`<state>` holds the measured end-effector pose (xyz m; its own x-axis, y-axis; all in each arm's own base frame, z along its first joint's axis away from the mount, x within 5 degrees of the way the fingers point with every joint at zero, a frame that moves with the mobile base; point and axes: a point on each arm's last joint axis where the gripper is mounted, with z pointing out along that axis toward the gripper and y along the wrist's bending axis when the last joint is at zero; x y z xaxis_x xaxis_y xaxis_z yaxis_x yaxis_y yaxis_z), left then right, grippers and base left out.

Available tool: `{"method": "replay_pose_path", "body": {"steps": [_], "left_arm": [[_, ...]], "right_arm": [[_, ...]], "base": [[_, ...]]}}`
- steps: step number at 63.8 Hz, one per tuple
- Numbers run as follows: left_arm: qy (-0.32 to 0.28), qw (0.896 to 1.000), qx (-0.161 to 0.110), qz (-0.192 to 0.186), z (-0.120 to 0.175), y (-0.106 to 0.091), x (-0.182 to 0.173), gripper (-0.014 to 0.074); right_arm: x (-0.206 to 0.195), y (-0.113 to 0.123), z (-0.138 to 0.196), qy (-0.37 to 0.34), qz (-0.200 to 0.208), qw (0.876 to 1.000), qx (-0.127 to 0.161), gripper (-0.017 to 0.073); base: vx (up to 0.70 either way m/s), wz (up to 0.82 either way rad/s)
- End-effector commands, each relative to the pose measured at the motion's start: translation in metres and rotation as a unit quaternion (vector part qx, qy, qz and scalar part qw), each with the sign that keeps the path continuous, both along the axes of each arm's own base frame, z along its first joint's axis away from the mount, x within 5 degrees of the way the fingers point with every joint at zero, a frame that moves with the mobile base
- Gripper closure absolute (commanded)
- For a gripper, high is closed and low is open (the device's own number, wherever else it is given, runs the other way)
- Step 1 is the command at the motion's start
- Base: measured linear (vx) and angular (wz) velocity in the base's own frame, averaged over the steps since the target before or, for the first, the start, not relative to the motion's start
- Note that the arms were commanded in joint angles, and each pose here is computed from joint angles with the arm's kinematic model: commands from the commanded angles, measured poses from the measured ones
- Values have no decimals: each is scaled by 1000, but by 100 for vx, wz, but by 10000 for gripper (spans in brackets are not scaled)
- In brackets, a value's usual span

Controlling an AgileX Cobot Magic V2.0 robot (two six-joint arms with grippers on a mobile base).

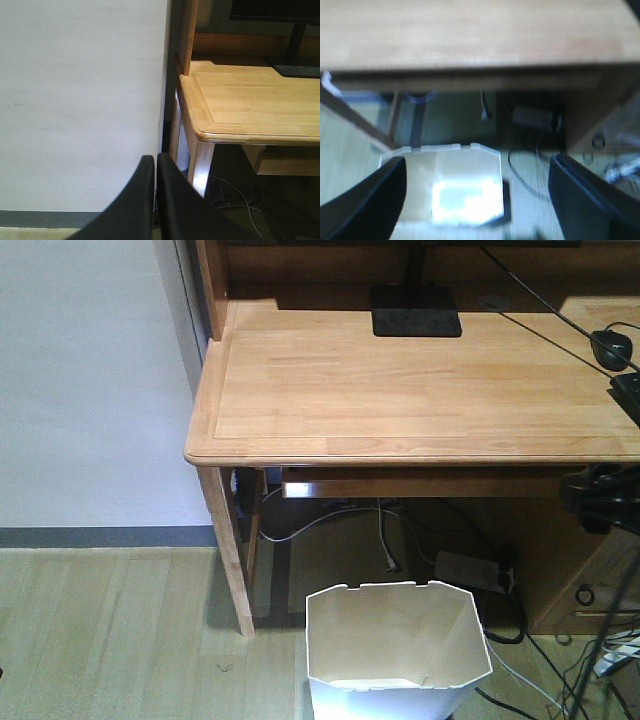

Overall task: Move trash bin to bedside with robot
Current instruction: 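Lower the right gripper down to the rim of the white trash bin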

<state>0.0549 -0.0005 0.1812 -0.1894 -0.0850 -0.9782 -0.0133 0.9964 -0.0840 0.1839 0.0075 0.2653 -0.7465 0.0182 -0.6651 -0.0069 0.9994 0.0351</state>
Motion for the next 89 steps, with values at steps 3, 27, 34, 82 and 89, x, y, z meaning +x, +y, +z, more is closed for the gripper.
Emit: {"method": "replay_pose_path", "body": {"steps": [3, 27, 34, 82, 89], "left_arm": [[-36, 999, -5, 2, 3, 0, 0, 599], [-36, 999, -5, 2, 3, 0, 0, 599], [-36, 999, -5, 2, 3, 0, 0, 599], [-36, 999, -5, 2, 3, 0, 0, 599], [-36, 999, -5, 2, 3, 0, 0, 599]], "right_arm": [[25, 1, 0, 27, 14, 999, -11, -14], [68, -16, -64, 129, 8, 991, 44, -14], [78, -24, -84, 141, 13, 988, 59, -14], [146, -46, -234, 244, 60, 968, 1, -7], [153, -48, -256, 261, 62, 963, 4, -7]], "base": [[0, 0], [0, 0], [0, 0], [0, 0], [0, 0]]}}
